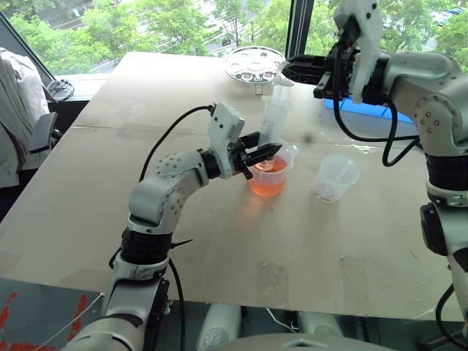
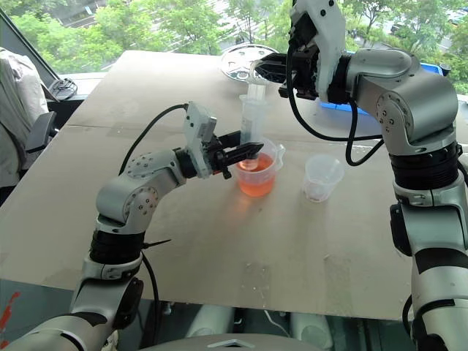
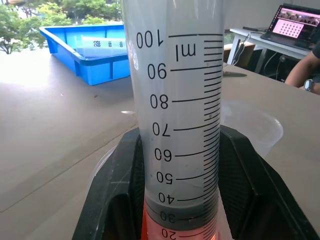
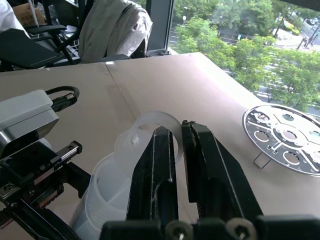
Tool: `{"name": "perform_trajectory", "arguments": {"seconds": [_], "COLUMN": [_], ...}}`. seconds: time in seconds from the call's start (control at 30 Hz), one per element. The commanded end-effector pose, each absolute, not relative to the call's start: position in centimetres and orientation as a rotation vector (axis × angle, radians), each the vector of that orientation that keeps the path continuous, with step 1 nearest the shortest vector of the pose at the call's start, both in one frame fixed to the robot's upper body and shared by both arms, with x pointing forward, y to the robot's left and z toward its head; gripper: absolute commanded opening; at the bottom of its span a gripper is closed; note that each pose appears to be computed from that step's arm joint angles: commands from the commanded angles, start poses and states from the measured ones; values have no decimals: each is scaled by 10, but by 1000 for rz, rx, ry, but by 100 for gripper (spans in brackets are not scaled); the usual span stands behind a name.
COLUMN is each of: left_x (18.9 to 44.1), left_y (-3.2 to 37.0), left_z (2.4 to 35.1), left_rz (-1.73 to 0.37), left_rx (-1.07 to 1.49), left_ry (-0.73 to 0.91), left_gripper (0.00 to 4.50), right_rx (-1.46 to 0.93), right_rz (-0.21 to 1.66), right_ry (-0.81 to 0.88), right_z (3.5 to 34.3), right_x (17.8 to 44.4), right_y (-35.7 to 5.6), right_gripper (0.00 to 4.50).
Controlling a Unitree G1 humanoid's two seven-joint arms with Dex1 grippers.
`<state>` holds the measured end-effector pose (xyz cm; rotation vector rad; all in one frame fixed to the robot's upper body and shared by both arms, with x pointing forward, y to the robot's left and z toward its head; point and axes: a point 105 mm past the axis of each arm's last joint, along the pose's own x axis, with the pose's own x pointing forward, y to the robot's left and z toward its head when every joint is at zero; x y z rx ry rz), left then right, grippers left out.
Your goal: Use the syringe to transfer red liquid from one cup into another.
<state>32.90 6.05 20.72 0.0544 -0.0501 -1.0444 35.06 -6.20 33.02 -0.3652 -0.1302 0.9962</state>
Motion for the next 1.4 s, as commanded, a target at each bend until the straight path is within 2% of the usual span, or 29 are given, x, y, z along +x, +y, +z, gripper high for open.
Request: {"name": "perform_trajectory", "arguments": {"seconds": [0.03, 0.07, 0.1, 0.37, 0.5, 0.67, 0.87, 1.1, 1.23, 1.4], "left_x": [313, 313, 313, 320, 328, 330, 328, 327, 329, 319], "left_y": [45, 45, 45, 48, 53, 55, 52, 45, 39, 15], "left_z": [213, 215, 218, 232, 244, 257, 262, 261, 279, 302], "left_rz": [-1159, -1158, -1157, -1125, -1082, -1074, -1103, -1131, -1133, -1220], "left_rx": [68, 69, 70, 87, 74, 43, 29, 57, 25, -13], "left_ry": [-106, -122, -135, -226, -279, -331, -337, -326, -351, -376], "left_gripper": [140, 140, 140, 140, 140, 140, 140, 140, 140, 140], "right_rx": [-365, -355, -347, -282, -123, -37, 213, 165, 58, 51], "right_rz": [873, 891, 905, 828, 812, 815, 866, 916, 911, 794], "right_ry": [-304, -303, -306, -302, -279, -263, -360, -353, -323, -308], "right_z": [379, 380, 381, 381, 378, 367, 379, 373, 362, 357], "right_x": [346, 344, 343, 349, 348, 340, 319, 308, 297, 298], "right_y": [-88, -88, -87, -101, -118, -132, -145, -129, -139, -169], "right_gripper": [4, 4, 82, 438, 438, 438, 445, 445, 445, 445]}}
